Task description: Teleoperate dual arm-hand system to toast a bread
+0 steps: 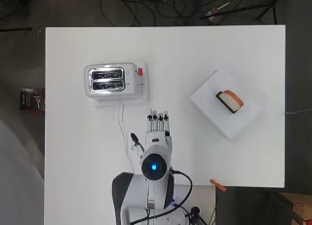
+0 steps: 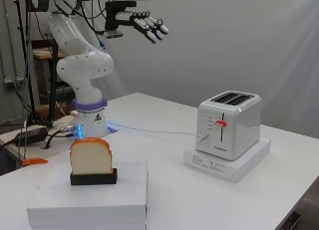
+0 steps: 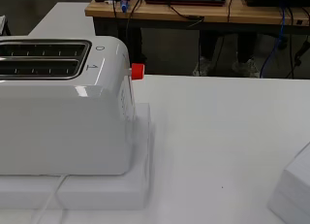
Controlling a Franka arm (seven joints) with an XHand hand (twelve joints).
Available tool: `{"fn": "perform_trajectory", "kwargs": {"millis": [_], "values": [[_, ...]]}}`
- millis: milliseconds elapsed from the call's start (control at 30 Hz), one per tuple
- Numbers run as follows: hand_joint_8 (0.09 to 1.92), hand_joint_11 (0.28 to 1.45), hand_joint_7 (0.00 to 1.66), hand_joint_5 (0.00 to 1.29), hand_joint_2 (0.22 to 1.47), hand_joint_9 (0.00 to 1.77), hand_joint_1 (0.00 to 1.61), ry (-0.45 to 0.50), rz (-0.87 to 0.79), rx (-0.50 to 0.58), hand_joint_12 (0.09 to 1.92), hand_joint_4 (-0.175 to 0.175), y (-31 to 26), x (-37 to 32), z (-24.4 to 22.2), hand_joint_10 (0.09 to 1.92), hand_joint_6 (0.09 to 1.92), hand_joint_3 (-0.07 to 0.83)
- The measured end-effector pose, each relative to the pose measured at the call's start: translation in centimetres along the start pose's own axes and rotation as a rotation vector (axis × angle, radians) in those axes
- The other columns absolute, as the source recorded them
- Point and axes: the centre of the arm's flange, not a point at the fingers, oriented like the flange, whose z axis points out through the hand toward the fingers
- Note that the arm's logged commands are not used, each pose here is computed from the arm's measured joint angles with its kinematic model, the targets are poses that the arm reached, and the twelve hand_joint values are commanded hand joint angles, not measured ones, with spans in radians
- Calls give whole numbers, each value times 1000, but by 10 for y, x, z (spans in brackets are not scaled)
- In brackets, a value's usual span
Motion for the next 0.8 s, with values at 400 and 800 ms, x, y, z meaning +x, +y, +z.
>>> {"fn": "perform_trajectory", "kwargs": {"millis": [400, 800], "values": [[87, 513, 546, 352, 1157, 674, 140, -46, 76, 44, 87, -81, 67, -18, 5, 87, 87, 0], [87, 426, 455, 349, 1117, 540, 145, -171, 214, 224, 87, -106, 259, -70, 86, 87, 87, -11]]}}
